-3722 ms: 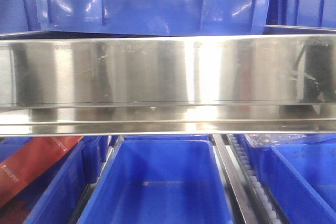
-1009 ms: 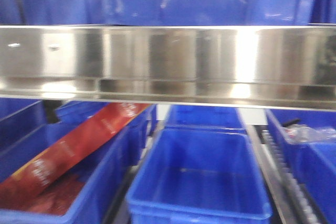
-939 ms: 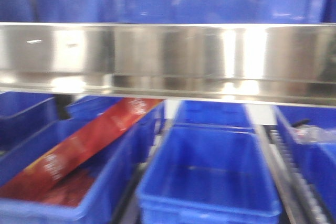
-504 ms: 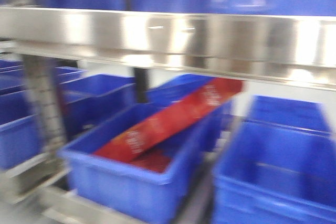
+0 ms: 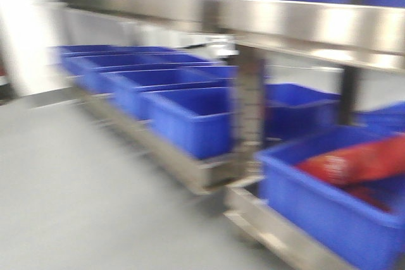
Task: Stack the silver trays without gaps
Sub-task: 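Drive the base to the other bin rack holding the tray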
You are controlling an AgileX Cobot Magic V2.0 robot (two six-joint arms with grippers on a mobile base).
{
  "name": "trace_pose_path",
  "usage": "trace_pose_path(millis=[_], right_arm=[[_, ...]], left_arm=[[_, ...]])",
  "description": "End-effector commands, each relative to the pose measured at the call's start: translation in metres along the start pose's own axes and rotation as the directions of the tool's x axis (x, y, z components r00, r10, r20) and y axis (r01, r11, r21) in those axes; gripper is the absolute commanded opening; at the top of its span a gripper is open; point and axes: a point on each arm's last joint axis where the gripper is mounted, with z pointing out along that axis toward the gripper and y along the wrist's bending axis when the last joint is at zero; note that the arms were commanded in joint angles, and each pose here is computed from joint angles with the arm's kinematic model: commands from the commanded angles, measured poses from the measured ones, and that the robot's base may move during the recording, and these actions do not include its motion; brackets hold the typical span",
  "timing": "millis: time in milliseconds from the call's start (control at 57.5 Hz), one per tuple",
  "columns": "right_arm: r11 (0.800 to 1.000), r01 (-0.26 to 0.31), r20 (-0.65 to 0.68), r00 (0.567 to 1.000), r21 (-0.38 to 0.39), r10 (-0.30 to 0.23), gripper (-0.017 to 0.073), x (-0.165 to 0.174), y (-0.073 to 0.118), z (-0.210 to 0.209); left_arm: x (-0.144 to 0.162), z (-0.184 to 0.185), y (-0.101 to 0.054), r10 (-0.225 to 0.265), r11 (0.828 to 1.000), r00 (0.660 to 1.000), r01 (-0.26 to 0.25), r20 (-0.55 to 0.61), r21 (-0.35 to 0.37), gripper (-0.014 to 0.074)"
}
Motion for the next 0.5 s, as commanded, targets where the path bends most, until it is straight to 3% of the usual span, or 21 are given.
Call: trace_pose_path(millis=[0,487], right_arm=[[0.999,0.003,0.084,0.996,-0.039,0.000,-0.0078,-0.0111,0.0055,-0.0070],[0.999,0.003,0.084,0.996,-0.039,0.000,-0.0078,-0.0111,0.0055,-0.0070]], left_arm=[[-0.0103,-0.0080,-0.0043,-0.013,0.999,0.997,0.010,0.073,0.040,0.0011],[-0.0104,-0.0080,-0.0042,-0.011,0.999,0.997,0.009,0.074,0.039,0.0011]])
